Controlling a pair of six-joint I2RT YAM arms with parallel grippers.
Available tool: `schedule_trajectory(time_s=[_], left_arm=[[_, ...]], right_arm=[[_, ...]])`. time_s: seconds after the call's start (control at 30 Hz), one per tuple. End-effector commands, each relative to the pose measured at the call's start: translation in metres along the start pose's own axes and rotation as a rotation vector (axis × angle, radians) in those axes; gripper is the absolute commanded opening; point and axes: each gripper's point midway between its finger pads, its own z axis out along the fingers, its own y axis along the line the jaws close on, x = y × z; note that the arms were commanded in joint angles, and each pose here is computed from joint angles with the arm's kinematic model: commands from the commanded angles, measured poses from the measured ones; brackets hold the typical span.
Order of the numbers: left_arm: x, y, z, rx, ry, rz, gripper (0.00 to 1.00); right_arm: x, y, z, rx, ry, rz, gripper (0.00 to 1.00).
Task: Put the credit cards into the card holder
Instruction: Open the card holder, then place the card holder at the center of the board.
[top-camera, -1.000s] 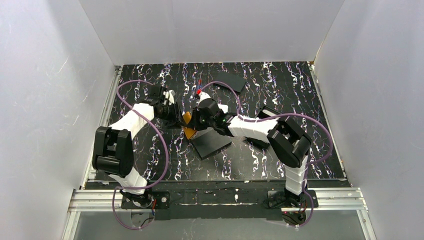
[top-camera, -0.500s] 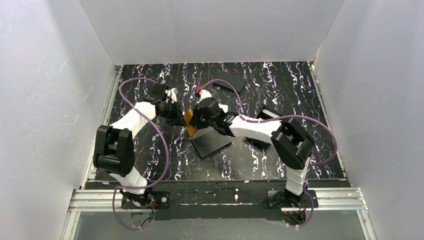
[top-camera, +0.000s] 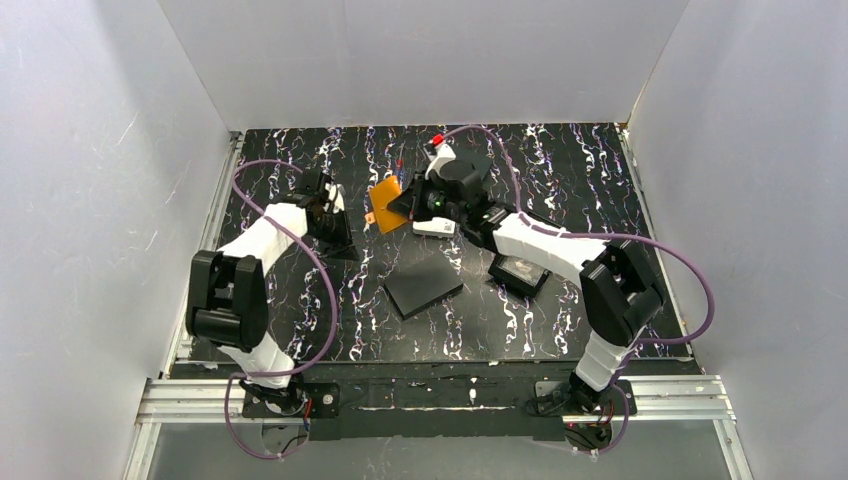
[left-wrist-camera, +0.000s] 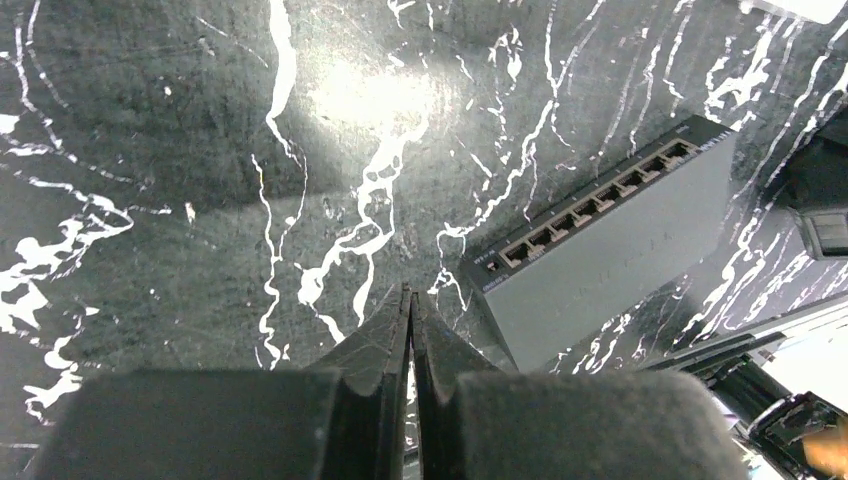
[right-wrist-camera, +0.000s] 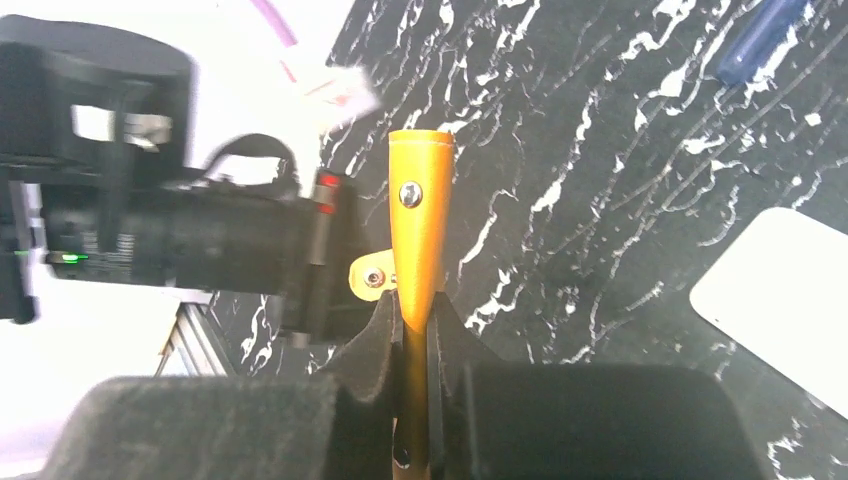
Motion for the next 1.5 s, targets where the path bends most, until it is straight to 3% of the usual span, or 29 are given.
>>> schedule_trajectory(time_s=[0.0, 0.2, 0.27, 0.37, 0.53, 0.77, 1.03, 1.1, 1.13, 1.27, 1.33, 1.47], left_arm=[[0.004, -0.013, -0.041, 0.053, -0.068, 0.028, 0.07], [0.032, -0.058, -0.105, 0.407, -0.220, -0.030, 0.66], [0.038, -0.075, -0.122, 0.524, -0.254, -0.002, 0.80], [0.045, -0.094, -0.129, 0.646, -0.213, 0.001, 0.97], [0.048, -0.097, -0.118, 0.652, -0.160, -0.004, 0.97], [0.049, -0.082, -0.091, 0.514, -0.131, -0.050, 0.66], [0.054, -0.049, -0.078, 0.330, -0.151, -0.073, 0.47], [0.054, -0.073, -0.090, 0.469, -0.145, -0.041, 0.69], [0.054, -0.080, -0.099, 0.513, -0.160, -0.030, 0.76], [0.046, -0.089, -0.119, 0.540, -0.231, -0.010, 0.91], [0.041, -0.093, -0.119, 0.545, -0.223, -0.027, 0.91], [0.038, -0.087, -0.104, 0.505, -0.172, -0.075, 0.71]], right_arm=[[-0.001, 0.009, -0.019, -0.134, 0.075, 0.037, 0.01], [0.011, 0.005, -0.041, -0.183, 0.198, 0.007, 0.01], [0.017, 0.010, -0.047, -0.214, 0.221, 0.002, 0.01], [0.022, 0.018, -0.052, -0.269, 0.235, 0.022, 0.01], [0.021, 0.026, -0.054, -0.310, 0.231, 0.039, 0.01], [0.022, 0.031, -0.059, -0.324, 0.227, 0.035, 0.01], [0.030, 0.031, -0.070, -0.331, 0.240, 0.028, 0.01], [0.031, 0.029, -0.070, -0.320, 0.242, 0.024, 0.01], [0.031, 0.028, -0.069, -0.309, 0.242, 0.020, 0.01], [0.035, 0.030, -0.067, -0.303, 0.251, 0.009, 0.01], [0.037, 0.036, -0.064, -0.316, 0.255, 0.007, 0.01], [0.035, 0.041, -0.062, -0.329, 0.247, 0.017, 0.01]])
